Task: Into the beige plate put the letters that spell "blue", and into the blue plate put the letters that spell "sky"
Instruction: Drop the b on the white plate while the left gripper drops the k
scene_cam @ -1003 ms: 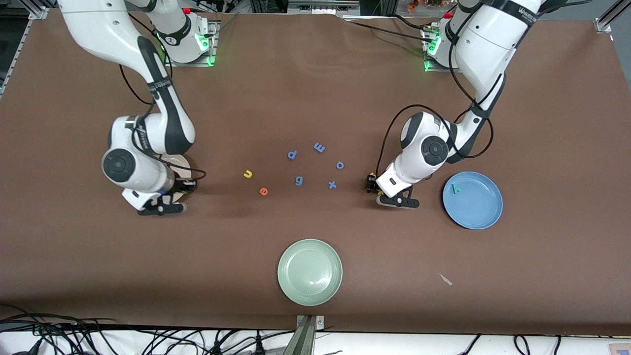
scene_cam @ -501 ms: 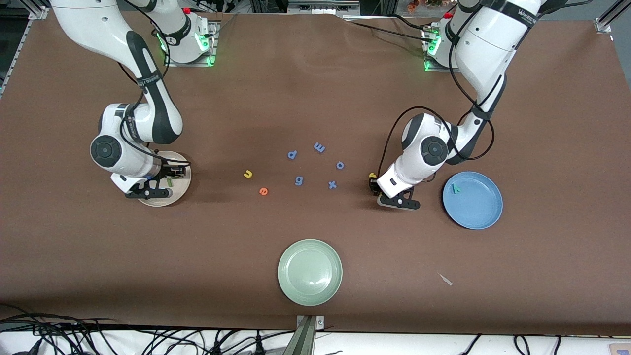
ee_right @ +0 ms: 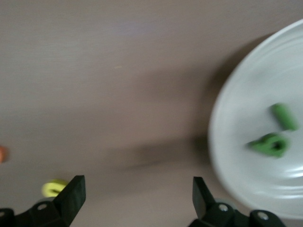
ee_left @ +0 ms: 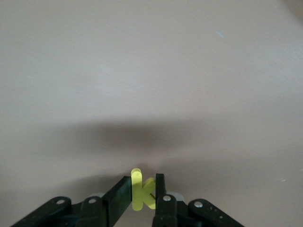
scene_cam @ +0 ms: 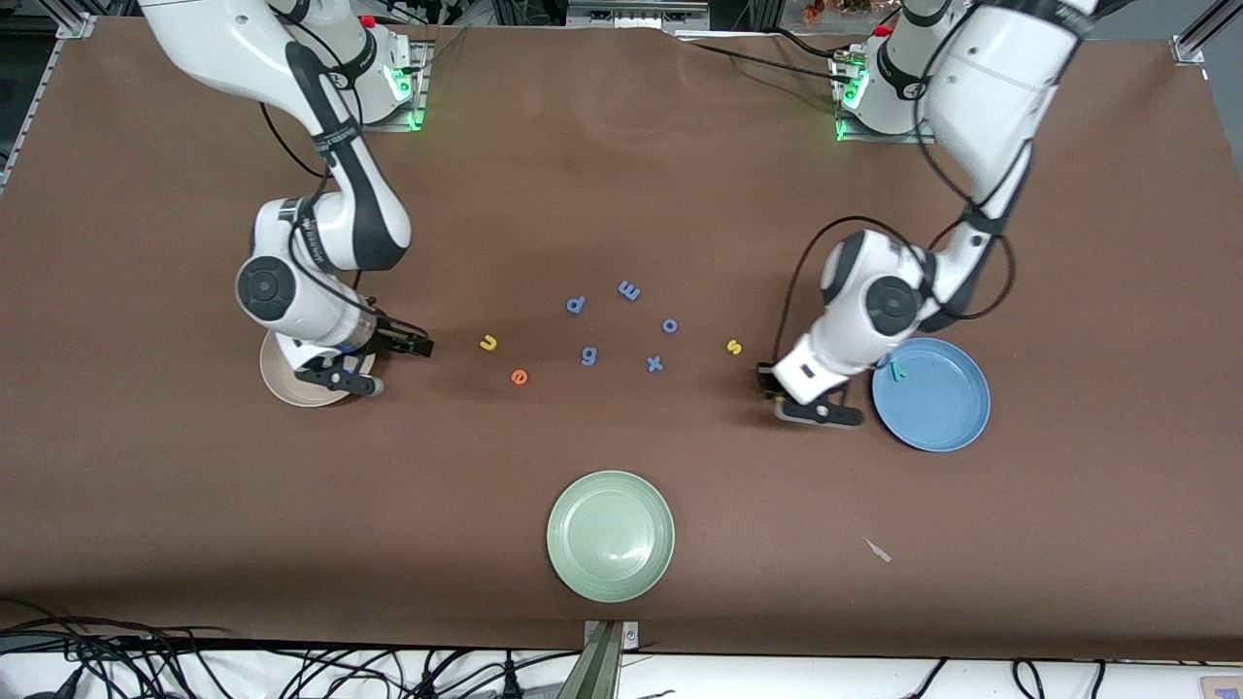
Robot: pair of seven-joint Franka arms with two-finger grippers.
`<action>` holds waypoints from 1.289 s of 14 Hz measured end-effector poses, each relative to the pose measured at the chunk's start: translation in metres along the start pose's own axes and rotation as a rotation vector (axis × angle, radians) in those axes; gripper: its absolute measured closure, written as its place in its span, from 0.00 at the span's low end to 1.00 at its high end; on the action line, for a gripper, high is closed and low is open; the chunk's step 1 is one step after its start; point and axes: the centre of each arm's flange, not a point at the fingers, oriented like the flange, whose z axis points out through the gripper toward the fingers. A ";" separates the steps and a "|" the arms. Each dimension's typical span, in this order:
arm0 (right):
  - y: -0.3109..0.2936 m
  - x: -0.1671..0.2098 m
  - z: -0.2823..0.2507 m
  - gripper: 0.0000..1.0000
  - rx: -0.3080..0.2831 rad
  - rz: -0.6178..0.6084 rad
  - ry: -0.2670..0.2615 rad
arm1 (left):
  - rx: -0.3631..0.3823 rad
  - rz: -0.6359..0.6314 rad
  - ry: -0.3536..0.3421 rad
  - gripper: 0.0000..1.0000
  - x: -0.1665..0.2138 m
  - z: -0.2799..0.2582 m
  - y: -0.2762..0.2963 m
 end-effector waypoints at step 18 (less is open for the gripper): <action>-0.088 -0.050 0.070 0.15 -0.037 0.057 0.011 | 0.032 0.235 -0.060 0.18 -0.024 -0.051 -0.099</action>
